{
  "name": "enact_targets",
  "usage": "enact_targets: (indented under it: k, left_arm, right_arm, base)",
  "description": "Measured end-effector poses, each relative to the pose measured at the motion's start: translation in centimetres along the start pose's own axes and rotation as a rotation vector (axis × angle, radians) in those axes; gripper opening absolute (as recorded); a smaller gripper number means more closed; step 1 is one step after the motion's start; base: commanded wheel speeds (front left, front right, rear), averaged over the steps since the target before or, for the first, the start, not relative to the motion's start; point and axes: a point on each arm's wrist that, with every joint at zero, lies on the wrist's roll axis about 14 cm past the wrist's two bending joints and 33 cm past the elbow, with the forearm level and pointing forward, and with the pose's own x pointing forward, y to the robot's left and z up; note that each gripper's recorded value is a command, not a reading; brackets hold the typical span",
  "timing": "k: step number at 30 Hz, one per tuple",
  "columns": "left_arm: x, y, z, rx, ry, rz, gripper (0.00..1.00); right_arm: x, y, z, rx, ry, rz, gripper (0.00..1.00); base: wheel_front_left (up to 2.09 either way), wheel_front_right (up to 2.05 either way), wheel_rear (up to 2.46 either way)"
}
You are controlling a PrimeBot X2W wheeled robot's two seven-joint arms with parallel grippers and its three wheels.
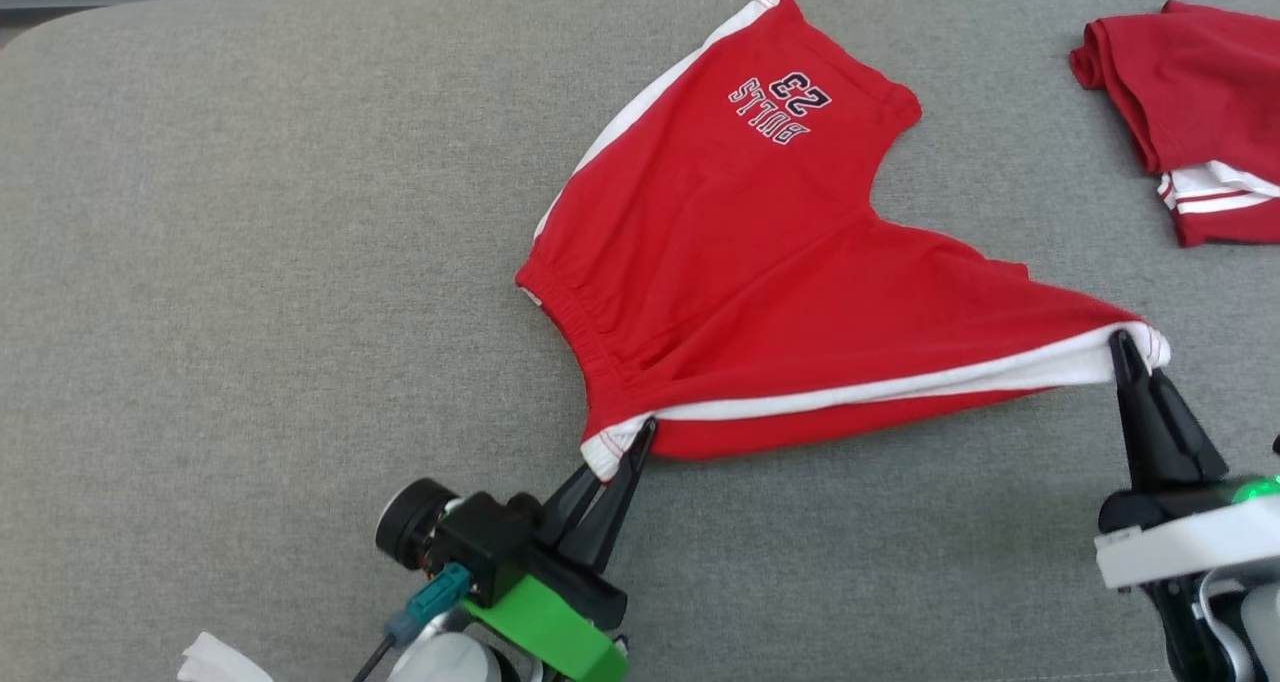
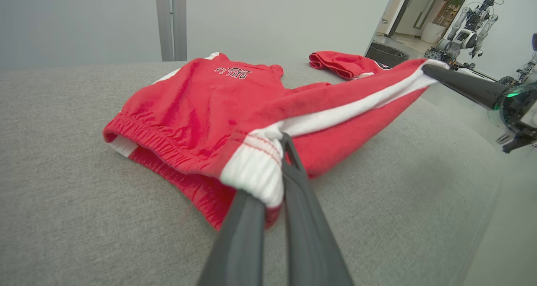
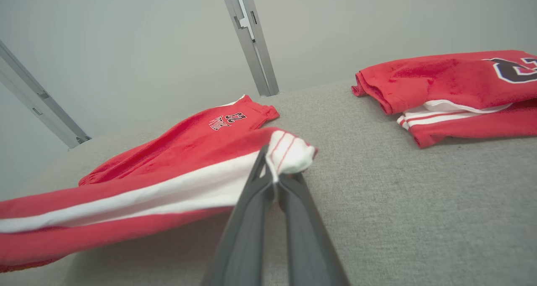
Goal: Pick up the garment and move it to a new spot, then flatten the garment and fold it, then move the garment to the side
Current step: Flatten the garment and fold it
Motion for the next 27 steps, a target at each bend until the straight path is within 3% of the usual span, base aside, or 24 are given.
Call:
enact_targets:
  k: [10,14,17,27]
  left_arm:
    - [4.4,3.4,3.9,0.019,-0.118,0.050,0.00]
    - [5.5,6.4,4.7,0.007,-0.146,0.120,0.00]
    - [6.0,8.3,4.7,0.004,-0.150,0.164,0.00]
    - [6.9,12.0,3.2,-0.028,-0.122,0.225,0.00]
  right_arm:
    - [10.1,2.3,4.2,-0.159,-0.109,0.181,0.00]
    - [15.1,3.7,4.7,-0.189,-0.113,0.233,0.00]
    - [18.4,4.4,4.2,-0.209,-0.096,0.254,0.00]
    - [26.2,5.7,-2.3,-0.244,0.078,0.266,0.00]
  base:
    - [0.00,0.00,0.00]
    - [0.00,0.00,0.00]
    - [0.00,0.00,0.00]
    - [0.00,0.00,0.00]
